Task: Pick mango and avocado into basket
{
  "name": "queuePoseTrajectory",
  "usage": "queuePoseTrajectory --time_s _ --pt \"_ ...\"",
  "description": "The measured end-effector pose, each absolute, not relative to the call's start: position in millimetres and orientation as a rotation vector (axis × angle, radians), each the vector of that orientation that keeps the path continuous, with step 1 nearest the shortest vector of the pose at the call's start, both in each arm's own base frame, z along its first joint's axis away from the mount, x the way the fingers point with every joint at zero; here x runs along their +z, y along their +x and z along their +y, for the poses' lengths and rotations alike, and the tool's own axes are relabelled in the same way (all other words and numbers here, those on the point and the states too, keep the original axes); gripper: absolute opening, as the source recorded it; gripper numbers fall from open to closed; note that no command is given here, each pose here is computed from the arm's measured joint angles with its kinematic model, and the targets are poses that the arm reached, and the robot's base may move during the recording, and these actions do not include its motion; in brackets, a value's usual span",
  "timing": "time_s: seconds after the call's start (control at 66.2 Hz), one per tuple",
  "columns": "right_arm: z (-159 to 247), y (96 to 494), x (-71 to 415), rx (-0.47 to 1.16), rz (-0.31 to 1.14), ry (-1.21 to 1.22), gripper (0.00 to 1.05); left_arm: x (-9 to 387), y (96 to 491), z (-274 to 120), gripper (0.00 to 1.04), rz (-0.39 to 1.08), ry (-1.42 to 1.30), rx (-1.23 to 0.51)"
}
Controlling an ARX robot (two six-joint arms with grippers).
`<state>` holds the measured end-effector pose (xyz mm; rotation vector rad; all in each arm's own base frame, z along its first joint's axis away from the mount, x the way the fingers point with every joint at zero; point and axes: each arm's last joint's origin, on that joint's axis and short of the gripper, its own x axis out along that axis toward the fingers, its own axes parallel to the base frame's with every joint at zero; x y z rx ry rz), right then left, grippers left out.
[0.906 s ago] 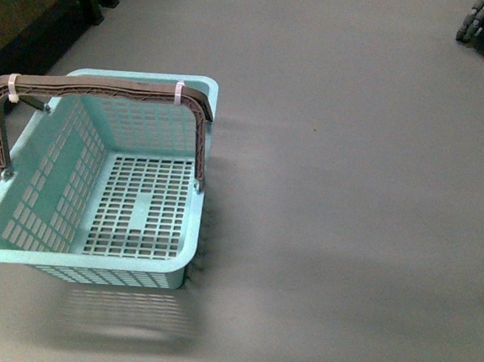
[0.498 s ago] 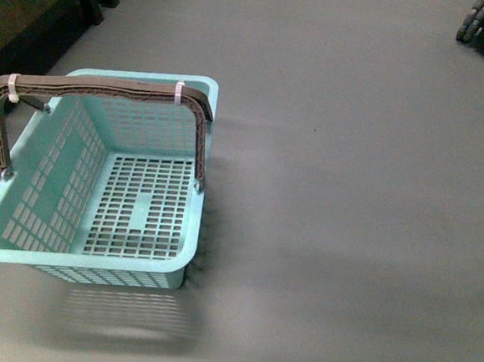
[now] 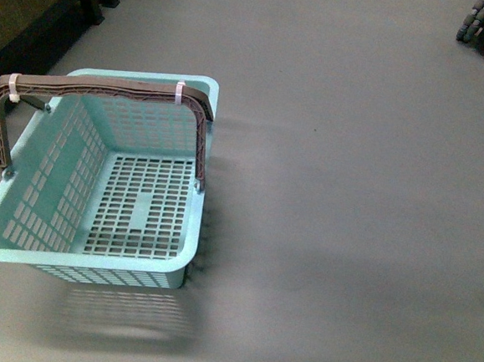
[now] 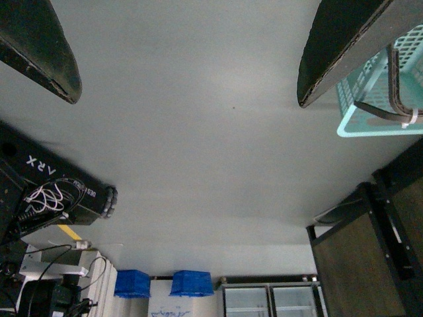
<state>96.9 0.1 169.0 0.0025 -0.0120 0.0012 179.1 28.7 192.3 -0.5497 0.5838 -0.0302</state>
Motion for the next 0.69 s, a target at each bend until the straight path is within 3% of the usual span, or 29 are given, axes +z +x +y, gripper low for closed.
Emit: queuePoseTrajectory --time_s 0.377,0.528,0.694 --pt "0.1 96.9 169.0 0.001 -0.012 0.003 0.96 132.8 280.1 7.8 0.96 0.619 -1.267 0.277" --pt "0.1 96.9 169.0 0.001 -0.012 0.002 0.96 99.3 320.7 -3.0 0.96 0.629 -1.368 0.416" --pt "0.1 96.9 169.0 0.001 -0.012 0.002 0.96 82.8 367.5 -20.7 0.96 0.643 -1.367 0.411"
